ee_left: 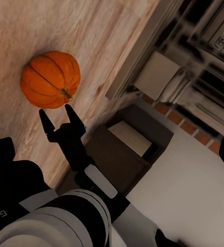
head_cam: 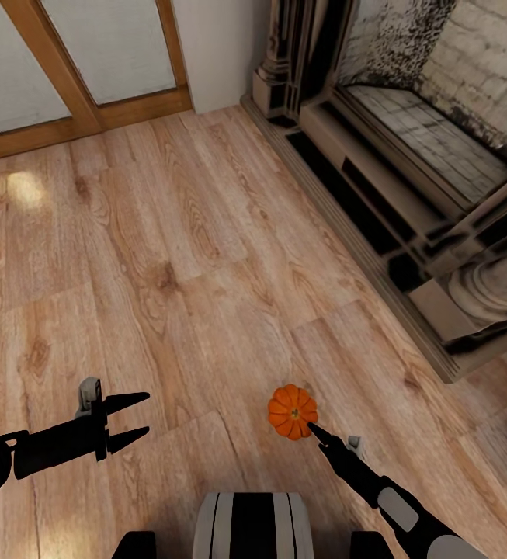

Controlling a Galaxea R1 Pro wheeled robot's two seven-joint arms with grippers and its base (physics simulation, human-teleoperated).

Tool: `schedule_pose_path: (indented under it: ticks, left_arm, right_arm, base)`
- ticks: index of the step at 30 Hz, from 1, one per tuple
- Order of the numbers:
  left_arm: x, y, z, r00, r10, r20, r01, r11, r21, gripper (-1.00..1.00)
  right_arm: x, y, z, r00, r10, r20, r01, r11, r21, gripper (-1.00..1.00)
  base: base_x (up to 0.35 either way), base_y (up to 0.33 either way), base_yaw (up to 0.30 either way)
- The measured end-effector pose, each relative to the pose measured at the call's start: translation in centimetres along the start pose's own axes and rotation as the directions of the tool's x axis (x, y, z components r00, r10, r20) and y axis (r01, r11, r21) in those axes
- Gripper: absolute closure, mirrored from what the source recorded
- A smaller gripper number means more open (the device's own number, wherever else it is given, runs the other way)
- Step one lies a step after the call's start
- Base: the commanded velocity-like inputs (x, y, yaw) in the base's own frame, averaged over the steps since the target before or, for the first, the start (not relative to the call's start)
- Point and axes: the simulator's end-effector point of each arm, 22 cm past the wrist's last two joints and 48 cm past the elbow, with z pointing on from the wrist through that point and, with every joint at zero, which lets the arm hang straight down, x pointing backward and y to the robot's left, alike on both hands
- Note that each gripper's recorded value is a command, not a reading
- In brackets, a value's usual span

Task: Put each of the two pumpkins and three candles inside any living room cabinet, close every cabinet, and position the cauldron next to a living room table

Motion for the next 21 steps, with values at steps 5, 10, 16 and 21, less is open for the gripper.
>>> schedule_pose_path:
  ticks: [5,10,16,21]
  left_arm:
    - [-0.02,-0.02,-0.01,1.000,0.000,0.001,0.000,1.000,0.001,-1.00]
    - [-0.02,-0.02,-0.01,1.000,0.000,0.001,0.000,1.000,0.001,-1.00]
    - [-0.01,0.04,0.01,1.000,-0.002,0.000,0.002,1.000,0.000,-1.00]
    - [0.01,0.06,0.03,1.000,-0.002,0.000,0.002,1.000,0.000,-1.00]
  right_arm:
    - [0.00,-0.01,0.01,1.000,0.000,0.000,0.000,1.000,0.001,-1.00]
    - [0.02,-0.09,-0.02,1.000,0.000,0.000,0.000,1.000,0.003,-1.00]
    - [0.06,-0.25,-0.05,1.000,0.000,-0.001,0.000,1.000,0.008,-1.00]
    - [0.13,-0.34,-0.04,1.000,0.001,-0.001,-0.001,1.000,0.012,-1.00]
  base:
    - [0.007,0.017,0.000]
    - [0.030,0.060,0.000]
    - [0.016,0.066,0.000]
    - [0.004,0.009,0.000]
